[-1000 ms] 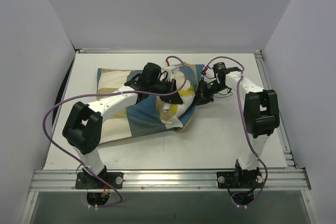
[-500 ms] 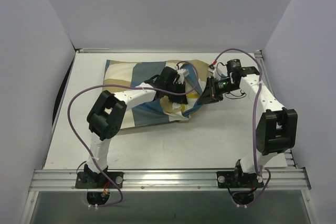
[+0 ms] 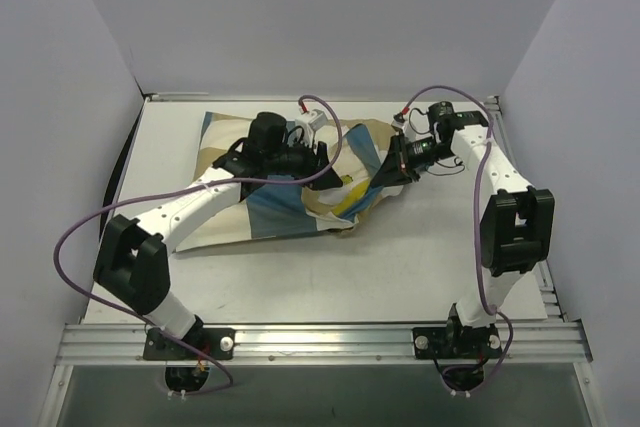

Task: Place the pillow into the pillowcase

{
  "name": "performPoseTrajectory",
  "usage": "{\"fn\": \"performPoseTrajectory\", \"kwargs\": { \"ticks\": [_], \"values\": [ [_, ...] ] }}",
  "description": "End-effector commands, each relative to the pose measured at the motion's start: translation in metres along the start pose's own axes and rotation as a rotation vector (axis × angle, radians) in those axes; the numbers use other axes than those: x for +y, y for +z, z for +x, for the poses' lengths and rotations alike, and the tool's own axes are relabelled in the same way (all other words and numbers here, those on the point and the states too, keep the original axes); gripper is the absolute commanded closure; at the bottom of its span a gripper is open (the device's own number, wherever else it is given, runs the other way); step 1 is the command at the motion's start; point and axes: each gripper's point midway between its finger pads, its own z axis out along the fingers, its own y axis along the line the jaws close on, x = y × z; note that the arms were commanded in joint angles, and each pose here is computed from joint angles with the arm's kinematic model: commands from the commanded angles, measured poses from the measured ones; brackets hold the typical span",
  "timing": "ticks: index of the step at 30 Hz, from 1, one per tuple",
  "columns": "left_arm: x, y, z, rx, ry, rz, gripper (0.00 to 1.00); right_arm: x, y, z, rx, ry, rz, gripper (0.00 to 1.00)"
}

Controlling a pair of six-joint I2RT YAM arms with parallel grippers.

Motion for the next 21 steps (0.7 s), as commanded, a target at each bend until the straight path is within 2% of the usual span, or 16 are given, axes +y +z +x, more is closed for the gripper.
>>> {"fn": "performPoseTrajectory", "kwargs": {
  "ticks": [1, 6, 7, 8, 11, 13, 15, 17, 19, 20, 21],
  "values": [
    [0.013, -0.006, 0.025, 0.084, 0.025, -0.036, 0.49, 0.040, -0.016, 0.002, -0.008, -0.002, -0.091, 1.00],
    [0.020, 0.030, 0.053, 0.157, -0.045, 0.039, 0.59, 0.049, -0.015, 0.013, 0.006, -0.021, -0.111, 1.00],
    [0.018, 0.037, 0.054, 0.155, -0.054, 0.060, 0.64, 0.051, -0.014, 0.015, 0.010, -0.030, -0.114, 1.00],
    [0.013, 0.047, 0.049, 0.129, -0.042, 0.107, 0.78, 0.055, -0.010, 0.019, 0.027, -0.033, -0.126, 1.00],
    [0.023, 0.093, 0.062, 0.134, -0.143, 0.138, 0.88, 0.073, -0.003, 0.029, 0.075, -0.036, -0.197, 1.00],
    [0.034, 0.114, 0.063, 0.123, -0.143, 0.093, 0.86, 0.092, -0.002, 0.033, 0.092, -0.055, -0.277, 1.00],
    [0.079, 0.127, 0.080, 0.136, -0.271, -0.042, 0.80, 0.117, -0.005, 0.042, 0.125, -0.042, -0.380, 1.00],
    [0.124, 0.112, 0.082, 0.117, -0.405, -0.136, 0.74, 0.122, -0.008, 0.048, 0.131, -0.037, -0.402, 1.00],
    [0.147, 0.088, 0.071, 0.071, -0.401, -0.207, 0.59, 0.113, -0.008, 0.054, 0.122, -0.004, -0.380, 1.00],
    [0.148, 0.078, 0.080, 0.095, -0.404, -0.220, 0.49, 0.106, -0.006, 0.053, 0.110, 0.006, -0.351, 1.00],
    [0.136, 0.066, 0.068, 0.077, -0.360, -0.191, 0.42, 0.096, -0.002, 0.050, 0.092, 0.006, -0.303, 1.00]
  ]
}}
